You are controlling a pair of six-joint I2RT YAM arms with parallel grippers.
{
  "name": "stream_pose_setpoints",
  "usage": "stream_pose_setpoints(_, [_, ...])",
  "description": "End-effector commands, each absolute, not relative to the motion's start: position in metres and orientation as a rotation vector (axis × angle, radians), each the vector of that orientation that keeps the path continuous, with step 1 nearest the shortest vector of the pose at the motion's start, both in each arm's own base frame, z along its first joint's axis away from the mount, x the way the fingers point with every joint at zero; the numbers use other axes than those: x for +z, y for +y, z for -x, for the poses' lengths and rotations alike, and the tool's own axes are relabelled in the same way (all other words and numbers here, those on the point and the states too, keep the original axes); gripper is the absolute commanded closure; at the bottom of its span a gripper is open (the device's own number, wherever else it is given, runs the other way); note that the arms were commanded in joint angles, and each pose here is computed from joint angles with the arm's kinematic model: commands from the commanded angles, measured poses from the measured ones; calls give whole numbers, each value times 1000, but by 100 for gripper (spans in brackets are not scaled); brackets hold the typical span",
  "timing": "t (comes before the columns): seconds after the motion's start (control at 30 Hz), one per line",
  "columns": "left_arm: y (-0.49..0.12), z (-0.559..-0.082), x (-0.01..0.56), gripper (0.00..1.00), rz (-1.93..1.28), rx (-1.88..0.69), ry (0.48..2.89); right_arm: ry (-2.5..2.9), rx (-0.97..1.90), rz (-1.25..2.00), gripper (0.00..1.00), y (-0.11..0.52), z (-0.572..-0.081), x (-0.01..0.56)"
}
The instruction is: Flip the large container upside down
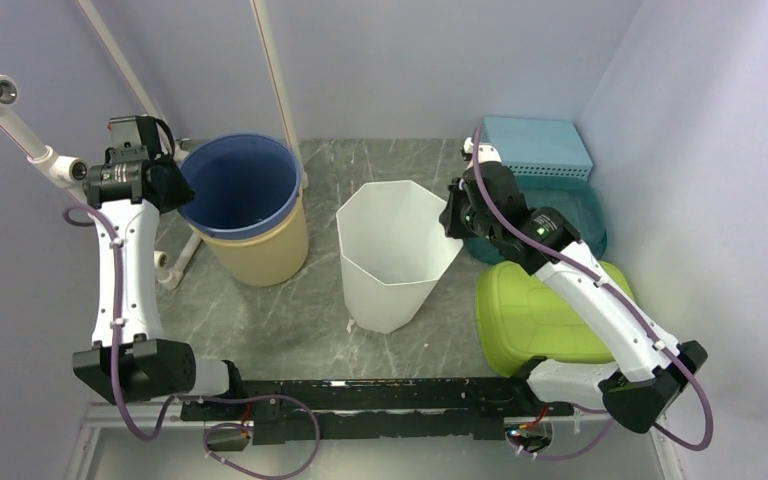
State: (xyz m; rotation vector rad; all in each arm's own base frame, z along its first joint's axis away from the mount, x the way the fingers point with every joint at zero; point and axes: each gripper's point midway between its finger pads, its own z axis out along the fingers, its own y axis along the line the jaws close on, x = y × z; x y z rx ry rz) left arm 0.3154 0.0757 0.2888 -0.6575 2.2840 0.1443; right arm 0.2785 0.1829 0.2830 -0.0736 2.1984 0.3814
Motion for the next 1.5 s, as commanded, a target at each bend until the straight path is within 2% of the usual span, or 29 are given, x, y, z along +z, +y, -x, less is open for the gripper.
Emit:
stream_pose_setpoints(0.0, [71,-313,313,45,597,102,2198,2086,529,48,100,204,-291,317])
stream_pose_setpoints(0.03, [69,-309,314,35,604,93,2194,2093,526,50,100,206,-292,316])
stream_pose_setpoints(0.1, [65,-304,320,22,605,70,2176,2106,525,59,100,209,-294,313])
stream_pose_setpoints(0.2, [60,-296,341,9,592,38,2130,2121,519,74,100,212,-297,309])
stream_pose_setpoints(0.27, [57,-292,356,6,578,22,2104,2127,519,87,100,214,-298,308])
stream_pose_setpoints(0.43, [35,-284,390,6,509,-112,2045,2145,498,103,100,216,-302,307])
stream_pose_setpoints(0.6, [-43,-282,426,8,298,-613,1965,2161,448,111,100,212,-306,307])
stream_pose_setpoints(0.7, [-75,-277,432,9,226,-767,1952,2143,436,122,100,212,-308,313])
stream_pose_setpoints(0.93, [-156,-257,395,9,28,-722,2170,2122,371,113,100,207,-315,315])
stream_pose_setpoints(1.33, [-194,-243,321,20,15,-641,2345,2109,352,159,100,222,-310,320])
stream_pose_setpoints(1.47, [-197,-243,305,29,14,-578,2385,2113,322,187,100,224,-306,320])
